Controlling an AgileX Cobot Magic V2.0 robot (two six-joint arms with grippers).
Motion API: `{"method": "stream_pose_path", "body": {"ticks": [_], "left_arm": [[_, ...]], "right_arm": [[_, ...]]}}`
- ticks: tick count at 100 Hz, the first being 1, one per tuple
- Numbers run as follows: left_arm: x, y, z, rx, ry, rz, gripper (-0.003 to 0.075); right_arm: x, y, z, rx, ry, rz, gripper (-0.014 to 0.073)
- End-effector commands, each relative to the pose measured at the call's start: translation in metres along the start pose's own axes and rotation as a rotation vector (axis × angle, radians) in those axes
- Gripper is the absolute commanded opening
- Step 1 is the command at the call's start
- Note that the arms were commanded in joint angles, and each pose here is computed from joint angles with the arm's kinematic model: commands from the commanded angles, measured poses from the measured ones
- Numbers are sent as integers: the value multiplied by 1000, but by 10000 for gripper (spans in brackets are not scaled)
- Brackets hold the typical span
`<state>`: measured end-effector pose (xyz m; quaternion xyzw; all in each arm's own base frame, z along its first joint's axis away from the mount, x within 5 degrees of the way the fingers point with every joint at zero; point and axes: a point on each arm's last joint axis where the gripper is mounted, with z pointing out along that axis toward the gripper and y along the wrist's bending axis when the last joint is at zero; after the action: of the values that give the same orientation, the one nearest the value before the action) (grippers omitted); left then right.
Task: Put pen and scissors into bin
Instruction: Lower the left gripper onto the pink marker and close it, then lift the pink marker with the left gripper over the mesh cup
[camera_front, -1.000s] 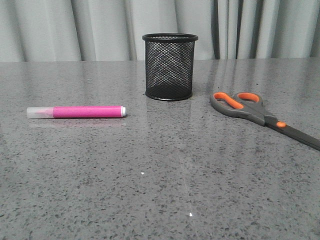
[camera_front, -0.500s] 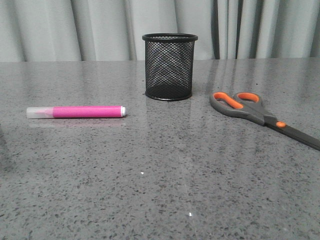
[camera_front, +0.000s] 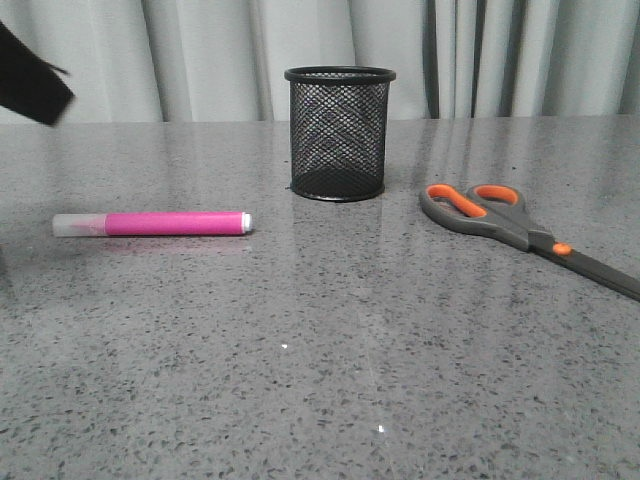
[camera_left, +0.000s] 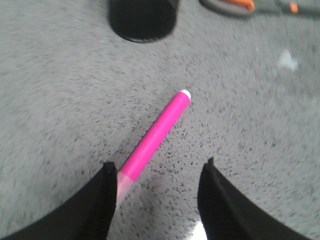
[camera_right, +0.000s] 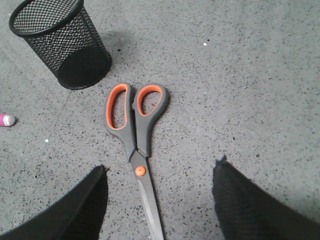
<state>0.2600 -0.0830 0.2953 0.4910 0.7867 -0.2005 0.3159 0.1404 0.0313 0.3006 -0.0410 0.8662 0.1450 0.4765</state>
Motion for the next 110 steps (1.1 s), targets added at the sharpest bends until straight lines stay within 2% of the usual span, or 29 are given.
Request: {"method": "stream_pose_path", "body": {"ticks": [1,13,22,39,65,72,76,91,100,110], "left_arm": [[-21,2,9,30,26,133,345],[-34,6,34,62,137,278,344],[-42,8,49,71,172,338,345],[-49,12,69,90,181,362,345],[-43,20,87,102,223,366,334],[-42,21,87,97,234,376,295],[-41,21,87,94,249,388,246],[-34,20,85,128,321,423,-21],[-35,19,83,144,334,417,-19],[-49,21,71,90,299,363,-19]], "right_arm": [[-15,1,-5,8,-83,-20,412],[-15,2,-5,7,-81,-21,412],[-15,2,-5,6,-79,-23,412],[-14,2,-5,3,-69,-23,412],[-13,0,-5,12,-61,-16,412],[-13,0,-5,10,-54,-16,412],[-12,0,-5,9,-51,-16,412],[-12,0,-5,8,-48,-16,412],[-12,0,-5,8,-48,-16,412],[-12,1,-5,7,-45,-16,412]]}}
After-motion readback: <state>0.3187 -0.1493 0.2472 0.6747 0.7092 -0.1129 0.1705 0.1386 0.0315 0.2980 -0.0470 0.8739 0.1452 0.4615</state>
